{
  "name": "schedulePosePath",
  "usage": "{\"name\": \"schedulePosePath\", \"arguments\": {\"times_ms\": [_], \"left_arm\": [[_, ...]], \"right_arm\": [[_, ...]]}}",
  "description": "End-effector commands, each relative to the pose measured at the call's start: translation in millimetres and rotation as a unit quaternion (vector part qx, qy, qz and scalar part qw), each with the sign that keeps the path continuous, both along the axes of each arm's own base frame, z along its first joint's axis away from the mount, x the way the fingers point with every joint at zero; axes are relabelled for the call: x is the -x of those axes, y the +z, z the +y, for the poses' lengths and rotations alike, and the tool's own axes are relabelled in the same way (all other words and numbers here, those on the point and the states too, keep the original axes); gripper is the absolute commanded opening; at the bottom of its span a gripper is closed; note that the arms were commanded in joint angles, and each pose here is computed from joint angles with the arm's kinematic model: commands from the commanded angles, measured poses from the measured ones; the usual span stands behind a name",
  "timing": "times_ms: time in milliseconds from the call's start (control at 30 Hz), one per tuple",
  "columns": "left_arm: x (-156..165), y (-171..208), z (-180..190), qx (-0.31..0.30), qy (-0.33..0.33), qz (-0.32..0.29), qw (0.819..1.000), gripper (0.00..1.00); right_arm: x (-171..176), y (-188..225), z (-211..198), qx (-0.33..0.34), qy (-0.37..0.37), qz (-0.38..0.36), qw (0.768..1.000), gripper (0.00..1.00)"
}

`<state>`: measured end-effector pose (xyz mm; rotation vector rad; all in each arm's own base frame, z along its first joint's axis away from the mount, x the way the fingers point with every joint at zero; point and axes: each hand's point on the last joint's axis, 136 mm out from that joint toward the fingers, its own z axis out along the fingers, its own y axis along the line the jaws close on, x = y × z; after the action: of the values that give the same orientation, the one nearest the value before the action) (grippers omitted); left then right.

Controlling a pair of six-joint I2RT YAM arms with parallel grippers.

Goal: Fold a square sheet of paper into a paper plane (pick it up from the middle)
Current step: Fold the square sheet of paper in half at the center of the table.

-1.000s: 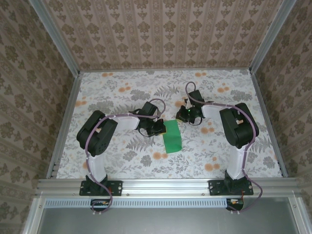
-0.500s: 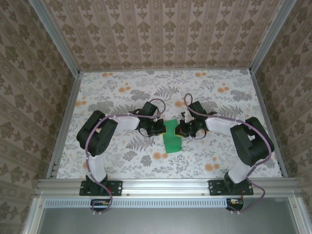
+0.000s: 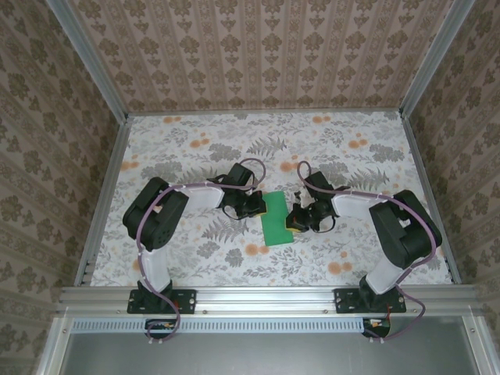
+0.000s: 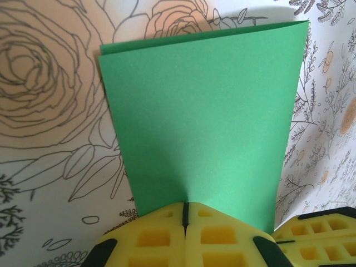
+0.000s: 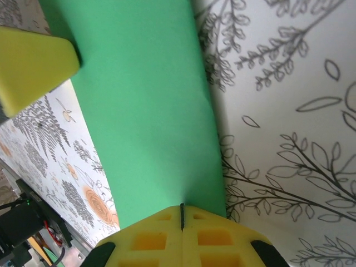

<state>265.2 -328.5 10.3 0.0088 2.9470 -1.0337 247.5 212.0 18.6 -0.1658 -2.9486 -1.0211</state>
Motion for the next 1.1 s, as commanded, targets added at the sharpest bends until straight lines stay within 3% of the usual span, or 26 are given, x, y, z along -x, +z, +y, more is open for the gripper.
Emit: {"name": "schedulePosePath", "arguments": {"times_ms": [0, 200, 400, 667, 933, 1067], "left_arm": [[87.2, -86.5, 81.3, -0.203, -0.013, 0.147, 0.968, 0.0], [86.4, -86.1, 80.8, -0.202, -0.013, 0.146, 0.968, 0.0], [86.4, -85.8, 80.8, -0.203, -0.013, 0.146, 0.968, 0.0], [86.7, -86.7, 82.2, -0.205, -0.012, 0.145, 0.968, 0.0], [84.4, -84.4, 80.3, -0.204, -0.015, 0.142, 0.968, 0.0], [83.1, -84.0, 79.3, -0.204, -0.016, 0.141, 0.968, 0.0]], "right_arm": [[17.6, -12.4, -7.8, 0.013, 0.007, 0.032, 0.999, 0.05], [22.7, -20.8, -17.2, 0.042, 0.009, 0.038, 0.998, 0.05], [21.7, 2.3, -5.0, -0.012, 0.01, 0.01, 1.0, 0.05], [53.7, -26.4, -22.6, 0.023, 0.007, 0.058, 0.998, 0.05], [53.1, -7.9, -22.8, 0.014, 0.006, 0.024, 1.0, 0.05], [59.8, -19.7, -28.6, 0.028, 0.005, 0.034, 0.999, 0.05]]}}
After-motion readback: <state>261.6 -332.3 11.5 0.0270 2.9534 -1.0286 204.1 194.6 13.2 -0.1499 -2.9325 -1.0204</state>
